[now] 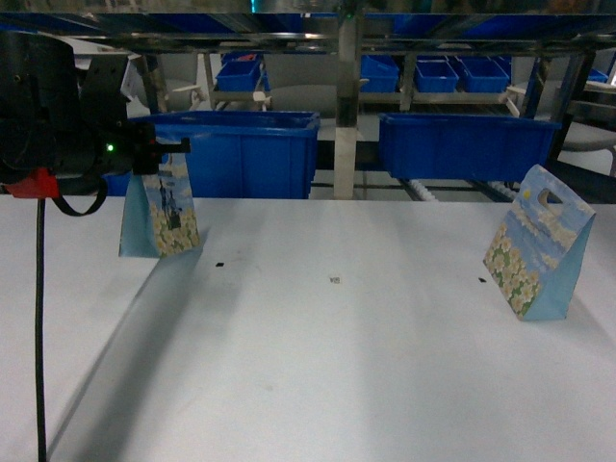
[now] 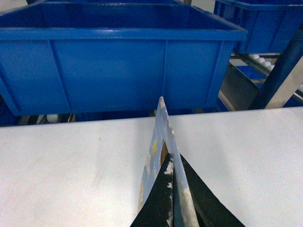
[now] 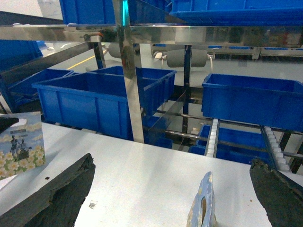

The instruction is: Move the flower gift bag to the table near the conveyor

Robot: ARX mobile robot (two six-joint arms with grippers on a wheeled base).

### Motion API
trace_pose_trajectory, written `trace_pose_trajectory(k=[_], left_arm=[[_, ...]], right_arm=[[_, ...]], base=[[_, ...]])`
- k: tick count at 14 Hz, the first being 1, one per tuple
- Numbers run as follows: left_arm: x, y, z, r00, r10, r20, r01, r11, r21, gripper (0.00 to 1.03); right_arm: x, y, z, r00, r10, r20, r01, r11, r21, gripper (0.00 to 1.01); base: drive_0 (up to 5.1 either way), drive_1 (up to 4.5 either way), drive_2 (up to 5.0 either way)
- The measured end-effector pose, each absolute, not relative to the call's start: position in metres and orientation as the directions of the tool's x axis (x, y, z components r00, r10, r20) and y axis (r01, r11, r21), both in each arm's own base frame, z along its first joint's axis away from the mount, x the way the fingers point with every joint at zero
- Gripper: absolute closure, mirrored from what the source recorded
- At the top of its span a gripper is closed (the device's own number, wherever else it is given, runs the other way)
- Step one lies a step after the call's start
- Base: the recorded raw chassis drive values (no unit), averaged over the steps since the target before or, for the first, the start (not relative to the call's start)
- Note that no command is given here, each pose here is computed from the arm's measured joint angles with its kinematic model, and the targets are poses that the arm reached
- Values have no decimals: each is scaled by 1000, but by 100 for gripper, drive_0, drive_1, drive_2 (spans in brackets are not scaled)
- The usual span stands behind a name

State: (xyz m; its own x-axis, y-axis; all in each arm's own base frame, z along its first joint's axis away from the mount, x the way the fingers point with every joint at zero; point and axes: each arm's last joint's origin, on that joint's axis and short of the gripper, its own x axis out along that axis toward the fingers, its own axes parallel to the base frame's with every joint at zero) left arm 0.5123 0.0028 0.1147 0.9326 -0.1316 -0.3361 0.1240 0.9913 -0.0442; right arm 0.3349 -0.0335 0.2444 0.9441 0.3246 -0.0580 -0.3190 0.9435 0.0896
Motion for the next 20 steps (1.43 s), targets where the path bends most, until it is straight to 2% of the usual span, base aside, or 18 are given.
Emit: trace_pose_trajectory(k=[4, 6, 8, 10, 11, 12, 14, 15, 17, 18, 19, 20], left_arm=[[516, -13, 108, 925, -132, -355, 120, 991, -56, 101], [516, -16, 108, 923, -133, -361, 119, 991, -61, 86], [515, -19, 106, 922, -133, -364, 120, 991, -59, 64], [507, -18, 108, 917, -105, -384, 92, 994, -51, 44], [497, -16, 121, 913, -80, -400, 67, 997, -46, 32], [491, -15, 135, 917, -66, -394, 54, 998, -40, 25], [485, -15, 154, 922, -73, -380, 59, 997, -46, 17], [475, -13, 193, 947, -85, -310, 72, 996, -52, 5], [440, -13, 269, 979, -134, -155, 121, 989, -88, 5], [430, -13, 291, 985, -139, -98, 131, 988, -84, 5], [430, -12, 293, 986, -136, -96, 129, 988, -84, 5], [435, -11, 278, 981, -134, -138, 123, 989, -88, 5]], right_arm=[[335, -34, 244, 944, 325, -58, -319, 944, 90, 3], [335, -34, 244, 944, 325, -58, -319, 944, 90, 3], [335, -34, 244, 944, 325, -58, -319, 944, 90, 3], [335, -34, 244, 944, 325, -58, -319, 944, 90, 3], [335, -34, 244, 944, 325, -58, -319, 944, 90, 3], [335, -34, 244, 944, 325, -58, -319, 944, 90, 3], [335, -34, 244, 944, 325, -58, -319, 944, 90, 3], [335, -34, 244, 944, 325, -58, -319, 944, 90, 3], [335, -34, 244, 944, 325, -58, -319, 944, 90, 3], [335, -33, 244, 944, 326, -58, -320, 943, 90, 3], [335, -34, 244, 944, 325, -57, -319, 943, 89, 3], [335, -34, 244, 944, 325, -58, -319, 944, 90, 3]], base=[[0, 0, 0], [0, 0, 0], [0, 0, 0], [0, 0, 0], [0, 0, 0], [0, 0, 0], [0, 0, 0], [0, 0, 0], [0, 0, 0], [0, 0, 0], [0, 0, 0], [0, 0, 0]])
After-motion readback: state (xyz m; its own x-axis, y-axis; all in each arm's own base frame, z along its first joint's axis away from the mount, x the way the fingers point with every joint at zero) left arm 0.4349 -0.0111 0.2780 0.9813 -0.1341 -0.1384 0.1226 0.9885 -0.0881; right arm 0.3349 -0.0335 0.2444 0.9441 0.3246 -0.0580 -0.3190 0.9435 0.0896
